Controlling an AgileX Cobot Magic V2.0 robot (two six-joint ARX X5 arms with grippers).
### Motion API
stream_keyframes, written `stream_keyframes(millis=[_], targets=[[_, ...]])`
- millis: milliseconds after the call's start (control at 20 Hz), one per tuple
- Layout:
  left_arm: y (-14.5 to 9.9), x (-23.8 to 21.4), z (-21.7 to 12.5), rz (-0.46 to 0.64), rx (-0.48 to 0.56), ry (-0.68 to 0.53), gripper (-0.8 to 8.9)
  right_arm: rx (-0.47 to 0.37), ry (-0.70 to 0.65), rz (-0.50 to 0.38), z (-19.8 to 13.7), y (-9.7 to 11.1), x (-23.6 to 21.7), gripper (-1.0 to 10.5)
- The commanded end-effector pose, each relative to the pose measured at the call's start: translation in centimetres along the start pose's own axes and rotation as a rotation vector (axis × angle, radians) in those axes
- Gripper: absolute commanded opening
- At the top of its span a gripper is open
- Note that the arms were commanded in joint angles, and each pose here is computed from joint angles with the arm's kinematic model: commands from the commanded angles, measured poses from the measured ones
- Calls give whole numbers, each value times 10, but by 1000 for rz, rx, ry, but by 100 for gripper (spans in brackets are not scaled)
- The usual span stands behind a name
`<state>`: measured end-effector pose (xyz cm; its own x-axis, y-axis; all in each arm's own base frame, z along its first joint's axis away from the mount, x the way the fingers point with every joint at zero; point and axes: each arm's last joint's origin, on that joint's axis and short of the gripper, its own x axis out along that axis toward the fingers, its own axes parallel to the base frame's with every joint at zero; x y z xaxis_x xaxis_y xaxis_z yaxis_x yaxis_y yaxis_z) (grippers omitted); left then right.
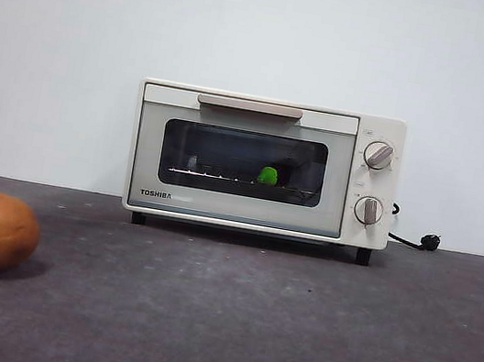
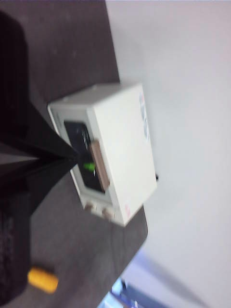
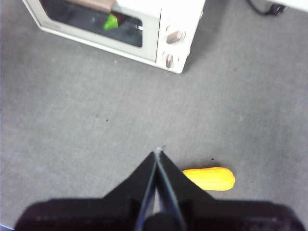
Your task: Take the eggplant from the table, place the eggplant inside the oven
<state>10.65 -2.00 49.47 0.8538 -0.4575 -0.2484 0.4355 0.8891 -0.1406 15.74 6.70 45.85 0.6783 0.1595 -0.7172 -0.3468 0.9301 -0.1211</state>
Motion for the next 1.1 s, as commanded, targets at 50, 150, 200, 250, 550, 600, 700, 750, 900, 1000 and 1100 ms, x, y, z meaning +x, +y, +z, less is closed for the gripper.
stream_keyframes(millis=[50, 150, 200, 250, 550, 600, 700, 750, 900, 1000, 1100], targets=[[-3, -2, 1, -58, -41, -3, -4, -11, 51, -2, 3, 2, 12, 1], [-3, -2, 1, -63, -11, -9, -4, -15, 80, -1, 8, 3, 23, 1], [-3, -2, 1, -64, -11, -8, -4, -17, 94, 0, 9, 4, 28, 1], [-3, -2, 2, -64, -9, -12, -4, -19, 108, 0, 11, 4, 33, 1], [-5, -6, 5, -55, 132, -57, -4, -24, 146, 1, 18, 6, 53, 1], [-6, -10, 4, -51, 165, -67, -4, -24, 148, 1, 18, 7, 53, 1], [-9, -22, 3, -29, 232, -98, -4, -24, 150, 1, 19, 7, 55, 1], [-12, -31, 2, -12, 254, -119, -4, -24, 150, 1, 19, 7, 55, 1], [-23, -61, -3, 44, 298, -208, -4, -24, 151, 2, 19, 7, 55, 1], [-32, -79, -9, 79, 359, -297, -4, -24, 150, 2, 19, 7, 55, 1], [-37, -89, -22, 104, 416, -383, -4, -24, 150, 1, 19, 7, 55, 1]])
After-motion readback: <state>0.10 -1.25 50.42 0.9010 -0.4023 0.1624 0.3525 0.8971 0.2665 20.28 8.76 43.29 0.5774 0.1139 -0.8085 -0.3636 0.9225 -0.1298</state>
